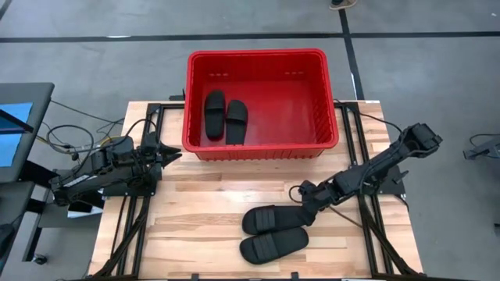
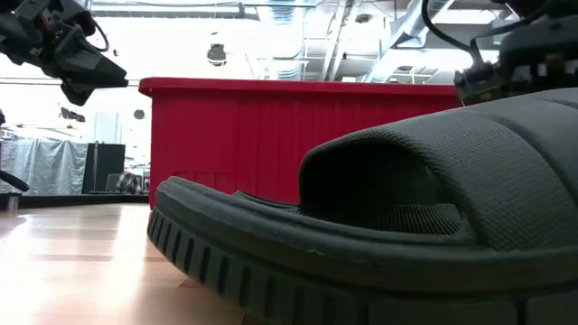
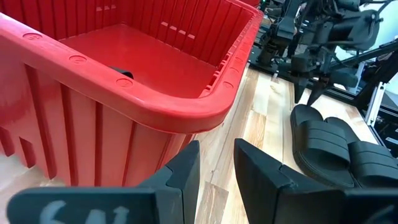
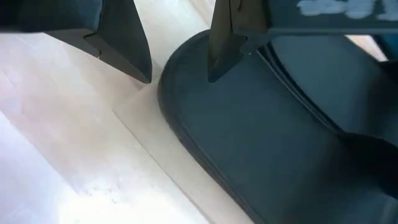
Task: Pick and place slides into bin
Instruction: Put the top black slipper into the red bin
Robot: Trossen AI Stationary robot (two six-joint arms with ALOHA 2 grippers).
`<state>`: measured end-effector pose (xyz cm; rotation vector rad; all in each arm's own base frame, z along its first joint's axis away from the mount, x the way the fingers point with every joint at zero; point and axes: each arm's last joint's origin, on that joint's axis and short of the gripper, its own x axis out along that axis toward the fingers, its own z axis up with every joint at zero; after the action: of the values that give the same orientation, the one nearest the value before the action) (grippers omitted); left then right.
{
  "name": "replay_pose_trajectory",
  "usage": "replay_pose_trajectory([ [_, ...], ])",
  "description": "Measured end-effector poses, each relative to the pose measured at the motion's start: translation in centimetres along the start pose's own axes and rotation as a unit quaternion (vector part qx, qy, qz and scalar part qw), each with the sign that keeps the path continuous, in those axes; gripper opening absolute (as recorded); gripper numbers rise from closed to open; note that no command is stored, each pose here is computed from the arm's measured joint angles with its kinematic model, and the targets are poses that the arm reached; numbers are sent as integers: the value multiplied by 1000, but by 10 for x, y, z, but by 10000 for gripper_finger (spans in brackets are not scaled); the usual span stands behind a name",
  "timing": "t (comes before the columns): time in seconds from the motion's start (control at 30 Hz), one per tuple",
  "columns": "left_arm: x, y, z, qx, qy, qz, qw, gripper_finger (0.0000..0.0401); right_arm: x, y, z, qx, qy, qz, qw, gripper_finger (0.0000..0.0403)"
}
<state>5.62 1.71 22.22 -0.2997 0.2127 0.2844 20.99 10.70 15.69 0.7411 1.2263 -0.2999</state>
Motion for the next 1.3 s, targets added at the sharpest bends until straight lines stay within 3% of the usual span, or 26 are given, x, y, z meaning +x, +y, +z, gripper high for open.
replay_pose_trajectory([
  [0.47, 0, 0, 0, 0, 0, 0, 1000, 89, 29, 4, -7, 0, 40, -21, 999, 138],
  [0.57, 0, 0, 0, 0, 0, 0, 1000, 89, 29, 3, -7, 6, 41, -25, 999, 111],
  [0.73, 0, 0, 0, 0, 0, 0, 1000, 89, 26, 3, -7, 10, 40, -22, 999, 20],
  [1.3, 0, 0, 0, 0, 0, 0, 1000, 89, -8, 34, 5, 9, 19, -53, 998, 3],
])
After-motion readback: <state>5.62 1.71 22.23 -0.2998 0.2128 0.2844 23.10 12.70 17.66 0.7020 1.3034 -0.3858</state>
